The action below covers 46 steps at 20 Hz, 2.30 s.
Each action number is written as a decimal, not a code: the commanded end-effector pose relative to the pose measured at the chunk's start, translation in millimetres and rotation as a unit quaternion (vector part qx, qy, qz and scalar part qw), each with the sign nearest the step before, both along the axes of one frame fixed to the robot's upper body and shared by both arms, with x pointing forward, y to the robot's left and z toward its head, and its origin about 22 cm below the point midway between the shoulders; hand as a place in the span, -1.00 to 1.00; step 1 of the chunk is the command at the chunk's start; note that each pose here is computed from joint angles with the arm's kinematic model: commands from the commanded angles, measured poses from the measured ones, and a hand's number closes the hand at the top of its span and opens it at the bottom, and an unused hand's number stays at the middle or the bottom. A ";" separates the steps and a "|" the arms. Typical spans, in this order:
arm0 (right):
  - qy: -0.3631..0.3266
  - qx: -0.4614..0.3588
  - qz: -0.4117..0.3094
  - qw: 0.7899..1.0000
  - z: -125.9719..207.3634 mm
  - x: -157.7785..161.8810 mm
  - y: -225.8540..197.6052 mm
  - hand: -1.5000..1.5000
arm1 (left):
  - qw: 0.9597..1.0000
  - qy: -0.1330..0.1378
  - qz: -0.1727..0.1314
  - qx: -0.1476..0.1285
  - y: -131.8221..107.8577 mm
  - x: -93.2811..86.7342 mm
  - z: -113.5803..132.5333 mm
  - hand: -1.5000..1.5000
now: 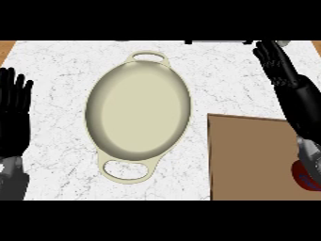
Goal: Pick the can from the tray and place it in the pot
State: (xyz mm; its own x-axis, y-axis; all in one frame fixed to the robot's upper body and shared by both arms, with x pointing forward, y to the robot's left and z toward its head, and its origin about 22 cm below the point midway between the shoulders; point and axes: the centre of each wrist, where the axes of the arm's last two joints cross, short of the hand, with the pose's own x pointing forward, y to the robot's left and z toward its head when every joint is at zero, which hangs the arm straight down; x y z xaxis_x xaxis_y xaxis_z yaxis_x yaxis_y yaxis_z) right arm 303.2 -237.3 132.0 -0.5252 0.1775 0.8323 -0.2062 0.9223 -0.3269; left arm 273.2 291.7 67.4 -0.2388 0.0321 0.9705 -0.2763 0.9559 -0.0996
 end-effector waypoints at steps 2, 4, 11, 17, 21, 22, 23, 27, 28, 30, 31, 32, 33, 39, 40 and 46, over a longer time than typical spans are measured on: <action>0.060 -0.016 0.020 0.998 -26.3 -18.2 -11.9 1.00 | 0.993 0.086 0.022 0.081 29.1 -5.4 -14.9 0.00; 0.119 -0.038 0.038 0.991 -43.6 -30.4 -33.9 1.00 | 0.974 0.166 0.032 0.152 43.4 -21.8 -35.3 0.00; -0.006 -0.095 -0.223 0.970 -68.9 -65.1 -108.6 -1.00 | 0.925 0.328 0.067 0.181 81.3 -47.7 -60.1 0.00; -0.032 -0.163 -0.205 0.965 -53.3 -131.8 -132.5 -1.00 | 0.924 0.333 0.035 0.186 49.0 -22.2 -30.2 0.00; 0.028 -0.275 -0.205 0.939 -20.4 -142.9 -152.8 -1.00 | 0.922 0.337 0.031 0.186 54.5 -30.5 -41.2 0.00; 0.026 -0.304 -0.221 0.926 -6.0 -140.2 -150.8 -1.00 | 0.922 0.338 0.028 0.185 46.2 -22.1 -34.9 0.00; 0.037 -0.320 -0.214 0.922 8.7 -143.4 -152.0 -1.00 | 0.921 0.340 0.045 0.187 47.9 -23.9 -45.8 0.00; 0.100 -0.402 -0.205 0.887 25.6 -153.1 -140.9 -1.00 | 0.924 0.326 0.039 0.196 60.6 -24.2 -31.6 0.00; 0.112 -0.429 -0.190 0.876 32.0 -153.5 -140.8 -1.00 | 0.920 0.340 0.042 0.188 55.6 -26.4 -45.6 0.00; 0.142 -0.471 -0.168 0.854 46.8 -151.4 -134.9 -1.00 | 0.923 0.335 0.036 0.185 44.3 -17.9 -36.8 0.00; 0.168 -0.484 -0.172 0.841 49.8 -149.8 -134.6 -1.00 | 0.924 0.332 0.027 0.188 43.0 -23.8 -45.4 0.00; 0.189 -0.497 -0.156 0.832 36.0 -158.8 -134.9 -1.00 | 0.923 0.334 0.039 0.186 49.6 -10.9 -27.6 0.00; 0.211 -0.501 -0.142 0.827 39.5 -159.3 -129.4 -1.00 | 0.924 0.330 0.036 0.189 51.4 -22.9 -34.4 0.00; 0.253 -0.513 -0.148 0.807 70.9 -144.5 -117.9 -1.00 | 0.926 0.328 0.021 0.187 34.7 -10.3 -44.9 0.00; 0.253 -0.517 -0.150 0.804 54.6 -152.6 -107.9 -1.00 | 0.925 0.328 0.019 0.193 48.4 -11.5 -48.8 0.00; 0.285 -0.506 -0.169 0.797 20.5 -159.7 -119.5 -1.00 | 0.925 0.330 0.020 0.189 50.1 -10.8 -41.5 0.00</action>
State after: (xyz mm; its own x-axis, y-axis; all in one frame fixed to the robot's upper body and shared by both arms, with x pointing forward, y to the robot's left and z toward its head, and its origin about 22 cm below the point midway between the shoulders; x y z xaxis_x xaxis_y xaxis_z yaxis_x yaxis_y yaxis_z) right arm 148.0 -357.0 175.7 0.0657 0.9654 0.2523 -0.3766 0.2582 -0.8897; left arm 259.8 332.1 25.8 0.4108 -0.3340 0.8483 -0.1956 0.8765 0.4398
